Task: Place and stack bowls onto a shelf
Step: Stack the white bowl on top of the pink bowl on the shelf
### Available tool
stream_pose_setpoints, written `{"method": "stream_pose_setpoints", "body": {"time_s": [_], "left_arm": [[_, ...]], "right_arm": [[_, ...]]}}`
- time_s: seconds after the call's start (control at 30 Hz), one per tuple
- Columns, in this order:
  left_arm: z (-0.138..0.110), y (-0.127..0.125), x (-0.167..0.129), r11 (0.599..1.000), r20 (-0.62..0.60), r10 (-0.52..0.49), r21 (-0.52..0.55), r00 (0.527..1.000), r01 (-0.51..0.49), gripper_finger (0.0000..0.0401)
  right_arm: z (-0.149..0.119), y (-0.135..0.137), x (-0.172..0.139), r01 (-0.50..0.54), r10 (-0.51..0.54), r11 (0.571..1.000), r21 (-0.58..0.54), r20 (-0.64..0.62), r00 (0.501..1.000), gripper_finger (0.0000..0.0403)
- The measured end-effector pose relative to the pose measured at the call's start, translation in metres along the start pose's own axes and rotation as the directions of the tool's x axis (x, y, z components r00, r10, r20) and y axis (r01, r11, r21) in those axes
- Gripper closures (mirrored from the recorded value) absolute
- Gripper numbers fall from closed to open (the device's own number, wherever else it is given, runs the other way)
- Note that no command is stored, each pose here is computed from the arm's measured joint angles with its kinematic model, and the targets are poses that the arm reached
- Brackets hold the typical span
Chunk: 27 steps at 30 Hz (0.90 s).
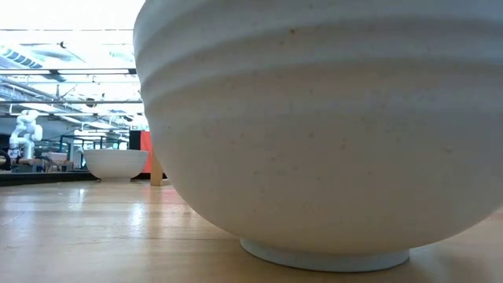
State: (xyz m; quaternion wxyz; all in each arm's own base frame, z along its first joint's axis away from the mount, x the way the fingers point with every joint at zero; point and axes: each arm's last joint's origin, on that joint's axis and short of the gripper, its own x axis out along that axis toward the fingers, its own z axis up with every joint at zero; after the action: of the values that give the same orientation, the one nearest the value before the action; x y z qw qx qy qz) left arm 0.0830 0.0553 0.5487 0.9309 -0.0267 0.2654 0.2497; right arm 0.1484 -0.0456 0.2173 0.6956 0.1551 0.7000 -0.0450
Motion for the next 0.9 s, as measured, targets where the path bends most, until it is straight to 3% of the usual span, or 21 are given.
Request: {"method": "stream_pose_setpoints", "body": {"time_s": [0.17,0.5,0.8,0.9], "left_arm": [[0.000,0.000,0.000,1.000,0.000,0.000,0.000,1.000,0.000,0.0339],[0.000,0.000,0.000,1.000,0.000,-0.001,0.000,1.000,0.001,0.0339],[0.000,0.000,0.000,1.000,0.000,-0.001,-0.001,1.000,0.001,0.0339],[0.000,0.000,0.000,1.000,0.000,0.000,-0.004,1.000,0.000,0.0339]], "right_arm": [[-0.004,-0.003,0.013,0.017,-0.017,1.000,0.012,-0.032,0.999,0.0300],[0.004,-0.004,0.021,0.020,-0.020,1.000,0.001,0.043,0.999,0.0300],[0.011,-0.005,0.031,-0.038,0.038,0.999,-0.005,-0.029,0.999,0.0303],[0.015,-0.006,0.036,-0.039,0.039,0.999,-0.004,-0.055,0.998,0.0324]]}}
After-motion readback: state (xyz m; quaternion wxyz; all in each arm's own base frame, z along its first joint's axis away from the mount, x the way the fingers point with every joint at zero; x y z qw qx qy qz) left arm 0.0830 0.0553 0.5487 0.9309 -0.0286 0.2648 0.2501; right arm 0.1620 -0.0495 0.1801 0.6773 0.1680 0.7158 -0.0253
